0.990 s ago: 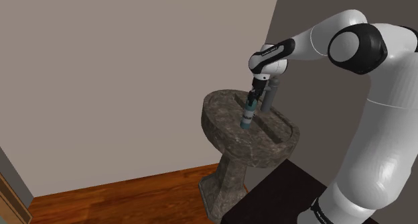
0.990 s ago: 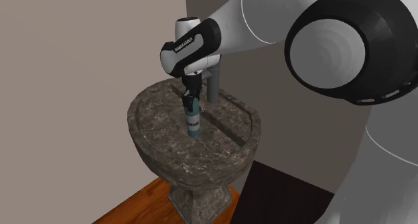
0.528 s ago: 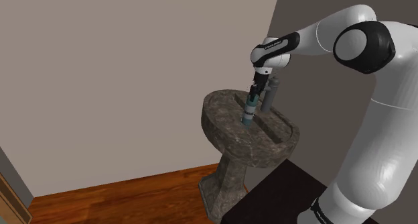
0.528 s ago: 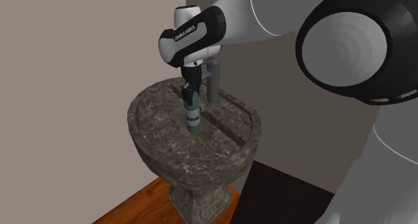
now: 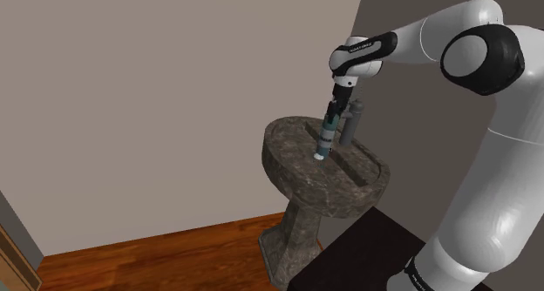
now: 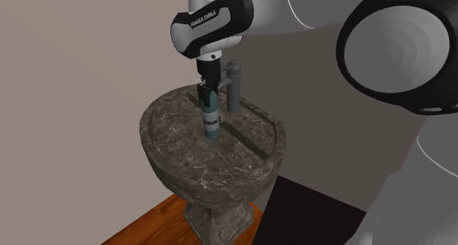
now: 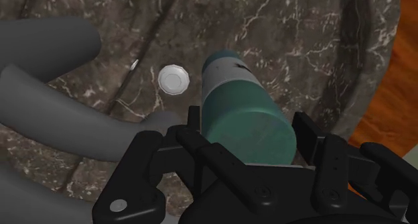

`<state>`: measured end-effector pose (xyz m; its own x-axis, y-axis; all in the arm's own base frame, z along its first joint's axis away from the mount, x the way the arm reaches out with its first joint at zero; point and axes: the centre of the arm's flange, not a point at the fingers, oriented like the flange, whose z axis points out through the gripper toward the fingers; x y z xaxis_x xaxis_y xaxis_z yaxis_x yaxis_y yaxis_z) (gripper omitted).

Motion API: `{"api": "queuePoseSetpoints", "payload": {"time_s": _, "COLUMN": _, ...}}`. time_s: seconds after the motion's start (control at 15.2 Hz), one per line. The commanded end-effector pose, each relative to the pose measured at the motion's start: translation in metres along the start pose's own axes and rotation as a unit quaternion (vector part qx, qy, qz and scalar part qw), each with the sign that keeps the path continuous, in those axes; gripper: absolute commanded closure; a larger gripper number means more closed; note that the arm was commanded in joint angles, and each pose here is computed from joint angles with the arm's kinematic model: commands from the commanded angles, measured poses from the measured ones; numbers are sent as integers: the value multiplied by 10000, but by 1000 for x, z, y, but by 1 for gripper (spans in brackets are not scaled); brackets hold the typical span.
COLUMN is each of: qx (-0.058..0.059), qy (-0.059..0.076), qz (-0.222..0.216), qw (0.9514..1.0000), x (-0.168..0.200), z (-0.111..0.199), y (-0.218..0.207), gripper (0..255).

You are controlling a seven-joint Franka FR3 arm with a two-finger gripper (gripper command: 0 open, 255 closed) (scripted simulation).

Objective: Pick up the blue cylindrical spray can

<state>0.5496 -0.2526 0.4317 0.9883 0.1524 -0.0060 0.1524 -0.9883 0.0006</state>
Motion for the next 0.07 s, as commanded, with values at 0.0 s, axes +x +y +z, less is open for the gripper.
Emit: {"api": "queuePoseSetpoints", "payload": {"time_s": 0.0, "qx": -1, "qy": 1, "qz": 1, "qw": 10000, "x": -1, "z": -4, "y": 0, "gripper": 255}}
